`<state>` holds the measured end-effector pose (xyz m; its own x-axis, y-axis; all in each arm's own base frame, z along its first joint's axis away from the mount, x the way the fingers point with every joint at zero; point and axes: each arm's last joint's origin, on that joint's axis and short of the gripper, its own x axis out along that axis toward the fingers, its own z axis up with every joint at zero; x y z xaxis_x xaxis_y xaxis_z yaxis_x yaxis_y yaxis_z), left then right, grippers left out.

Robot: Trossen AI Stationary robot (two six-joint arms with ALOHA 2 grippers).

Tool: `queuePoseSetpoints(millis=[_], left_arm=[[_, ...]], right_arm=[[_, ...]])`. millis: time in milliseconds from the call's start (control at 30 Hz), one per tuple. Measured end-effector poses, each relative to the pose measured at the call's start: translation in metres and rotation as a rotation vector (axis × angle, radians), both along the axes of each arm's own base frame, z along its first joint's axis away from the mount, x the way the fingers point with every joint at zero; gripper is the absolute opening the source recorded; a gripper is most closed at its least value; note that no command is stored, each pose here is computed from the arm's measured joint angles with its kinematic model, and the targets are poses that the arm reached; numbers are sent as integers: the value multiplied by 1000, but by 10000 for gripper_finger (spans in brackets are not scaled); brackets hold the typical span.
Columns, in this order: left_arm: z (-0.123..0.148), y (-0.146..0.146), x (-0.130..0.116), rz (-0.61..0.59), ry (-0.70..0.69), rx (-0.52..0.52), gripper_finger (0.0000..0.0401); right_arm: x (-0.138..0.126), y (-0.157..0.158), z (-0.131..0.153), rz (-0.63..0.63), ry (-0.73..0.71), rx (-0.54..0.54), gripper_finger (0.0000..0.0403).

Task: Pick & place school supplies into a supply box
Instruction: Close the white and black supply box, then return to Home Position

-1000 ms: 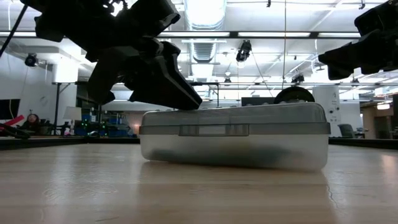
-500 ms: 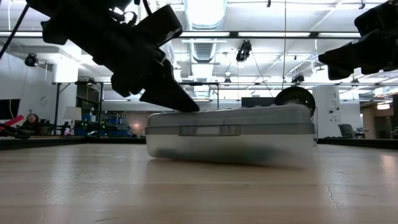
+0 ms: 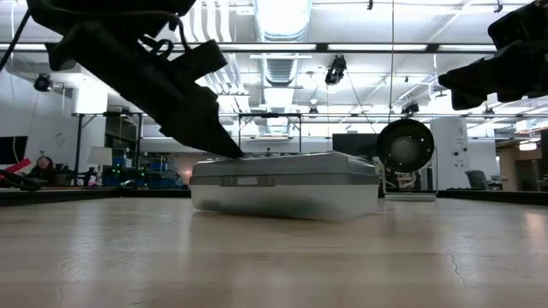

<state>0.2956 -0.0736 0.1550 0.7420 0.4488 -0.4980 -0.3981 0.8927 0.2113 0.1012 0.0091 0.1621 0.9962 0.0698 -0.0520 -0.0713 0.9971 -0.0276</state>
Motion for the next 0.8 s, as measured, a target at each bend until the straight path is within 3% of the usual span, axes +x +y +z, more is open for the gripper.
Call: queuePoseSetpoints(millis=[233, 800], left_arm=[[0, 14, -10, 68, -37, -46, 105], [15, 7, -3, -3, -50, -2, 105]], right_arm=[[0, 0, 0, 0, 0, 0, 68], [0, 0, 0, 0, 1, 0, 68]])
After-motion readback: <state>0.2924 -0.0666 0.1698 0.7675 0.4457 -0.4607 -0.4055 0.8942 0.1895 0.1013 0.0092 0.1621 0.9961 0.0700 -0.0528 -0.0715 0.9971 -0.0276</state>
